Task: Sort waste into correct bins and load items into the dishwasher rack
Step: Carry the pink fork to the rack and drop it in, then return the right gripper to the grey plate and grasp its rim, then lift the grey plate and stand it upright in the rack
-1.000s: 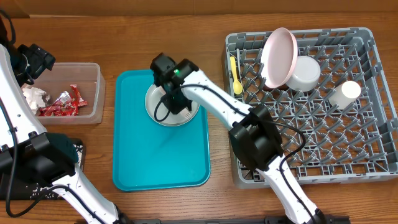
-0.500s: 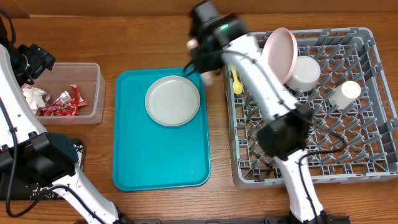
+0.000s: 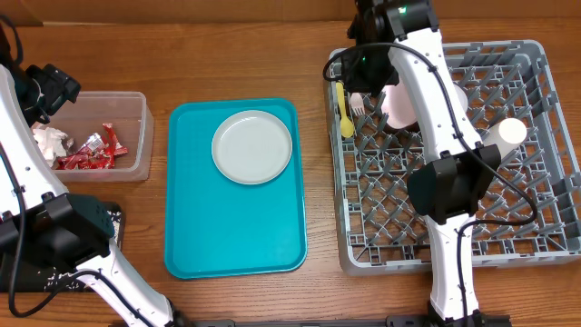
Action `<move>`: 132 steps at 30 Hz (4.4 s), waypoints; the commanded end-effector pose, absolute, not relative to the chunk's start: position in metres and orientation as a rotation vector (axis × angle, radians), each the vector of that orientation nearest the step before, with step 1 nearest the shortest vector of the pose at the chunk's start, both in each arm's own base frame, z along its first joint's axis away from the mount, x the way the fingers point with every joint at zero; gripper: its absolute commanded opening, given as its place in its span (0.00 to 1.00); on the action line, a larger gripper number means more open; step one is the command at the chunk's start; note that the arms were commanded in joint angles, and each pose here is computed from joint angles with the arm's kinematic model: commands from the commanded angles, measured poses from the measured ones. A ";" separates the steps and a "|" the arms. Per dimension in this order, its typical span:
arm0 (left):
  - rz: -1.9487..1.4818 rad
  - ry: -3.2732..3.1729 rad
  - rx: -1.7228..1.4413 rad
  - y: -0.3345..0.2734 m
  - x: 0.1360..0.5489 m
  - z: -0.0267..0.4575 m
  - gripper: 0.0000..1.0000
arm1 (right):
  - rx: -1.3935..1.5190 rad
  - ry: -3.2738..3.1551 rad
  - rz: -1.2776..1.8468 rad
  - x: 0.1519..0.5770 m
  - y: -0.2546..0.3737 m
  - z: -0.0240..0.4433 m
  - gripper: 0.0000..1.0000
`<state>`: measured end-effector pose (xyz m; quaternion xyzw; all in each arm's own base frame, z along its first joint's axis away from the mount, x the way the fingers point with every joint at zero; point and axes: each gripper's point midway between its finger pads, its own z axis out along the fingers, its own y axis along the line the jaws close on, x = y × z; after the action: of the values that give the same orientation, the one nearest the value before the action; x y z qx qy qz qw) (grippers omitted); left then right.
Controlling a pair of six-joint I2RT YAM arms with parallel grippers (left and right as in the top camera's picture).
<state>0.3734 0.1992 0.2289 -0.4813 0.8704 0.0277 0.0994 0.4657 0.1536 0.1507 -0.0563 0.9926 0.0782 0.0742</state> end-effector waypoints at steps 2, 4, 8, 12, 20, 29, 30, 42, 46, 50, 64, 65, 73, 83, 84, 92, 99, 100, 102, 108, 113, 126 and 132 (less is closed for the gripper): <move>0.079 2.560 -1.374 0.195 0.372 0.243 1.00 | -0.192 2.999 0.251 0.461 0.160 0.136 0.43; 0.079 2.560 -1.374 0.195 0.372 0.243 1.00 | -0.179 3.006 0.251 0.463 0.160 0.128 0.89; 0.079 2.560 -1.373 0.195 0.372 0.243 1.00 | -0.148 3.003 0.255 0.464 0.161 0.126 0.98; 0.078 2.560 -1.373 0.195 0.372 0.243 1.00 | -0.166 2.983 0.379 0.461 0.176 0.144 0.98; 0.079 2.560 -1.373 0.195 0.372 0.243 1.00 | -0.266 2.951 0.734 0.433 0.259 0.167 1.00; 0.078 2.560 -1.373 0.195 0.372 0.243 1.00 | 0.251 3.073 0.259 0.392 0.289 0.125 1.00; 0.079 2.560 -1.373 0.195 0.372 0.243 1.00 | 0.309 3.079 0.255 0.387 0.293 0.122 1.00; 0.078 2.561 -1.373 0.195 0.372 0.243 1.00 | 0.614 3.225 0.136 0.345 0.294 0.060 1.00; 0.079 2.560 -1.373 0.195 0.372 0.243 1.00 | 0.558 3.273 0.221 0.329 0.317 0.043 1.00; 0.079 2.561 -1.373 0.195 0.372 0.243 1.00 | 0.493 3.271 0.240 0.320 0.332 0.041 1.00; 0.078 2.561 -1.373 0.195 0.372 0.243 1.00 | 0.548 3.164 0.151 0.328 0.333 0.020 1.00; 0.078 2.560 -1.373 0.195 0.372 0.243 1.00 | 0.554 3.153 0.150 0.330 0.333 0.020 1.00; 0.079 2.561 -1.373 0.195 0.372 0.243 1.00 | 0.583 3.061 0.094 0.346 0.326 0.019 0.77; 0.079 2.561 -1.373 0.195 0.372 0.243 1.00 | 0.336 3.087 0.082 0.354 0.317 0.022 0.17; 0.078 2.560 -1.373 0.195 0.372 0.243 1.00 | 0.337 3.090 0.076 0.357 0.312 0.025 0.05; 0.079 2.561 -1.373 0.195 0.372 0.243 1.00 | 0.212 3.073 0.095 0.383 0.283 0.076 0.04; 0.079 2.560 -1.373 0.195 0.372 0.243 1.00 | 0.231 2.928 0.089 0.400 0.214 0.187 0.04; 0.079 2.560 -1.374 0.195 0.372 0.243 1.00 | 0.257 2.900 0.068 0.399 0.200 0.202 0.04; 0.079 2.561 -1.373 0.195 0.372 0.243 1.00 | 0.314 2.840 0.013 0.393 0.169 0.232 0.04; 0.078 2.561 -1.373 0.195 0.372 0.243 1.00 | 0.317 2.645 0.033 0.368 0.104 0.320 0.04; 0.079 2.561 -1.373 0.195 0.372 0.243 1.00 | 0.410 2.549 -0.057 0.348 0.060 0.345 0.04; 0.079 2.560 -1.374 0.195 0.372 0.243 1.00 | 0.618 2.731 -0.442 0.272 -0.025 0.267 0.04; 0.079 2.560 -1.374 0.195 0.372 0.243 1.00 | 0.794 2.660 -0.732 0.256 -0.055 0.243 0.04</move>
<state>0.3735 0.1992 0.2289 -0.4813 0.8704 0.0277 0.0995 0.2640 -0.0332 0.2394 0.2280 0.9477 -0.1944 0.1097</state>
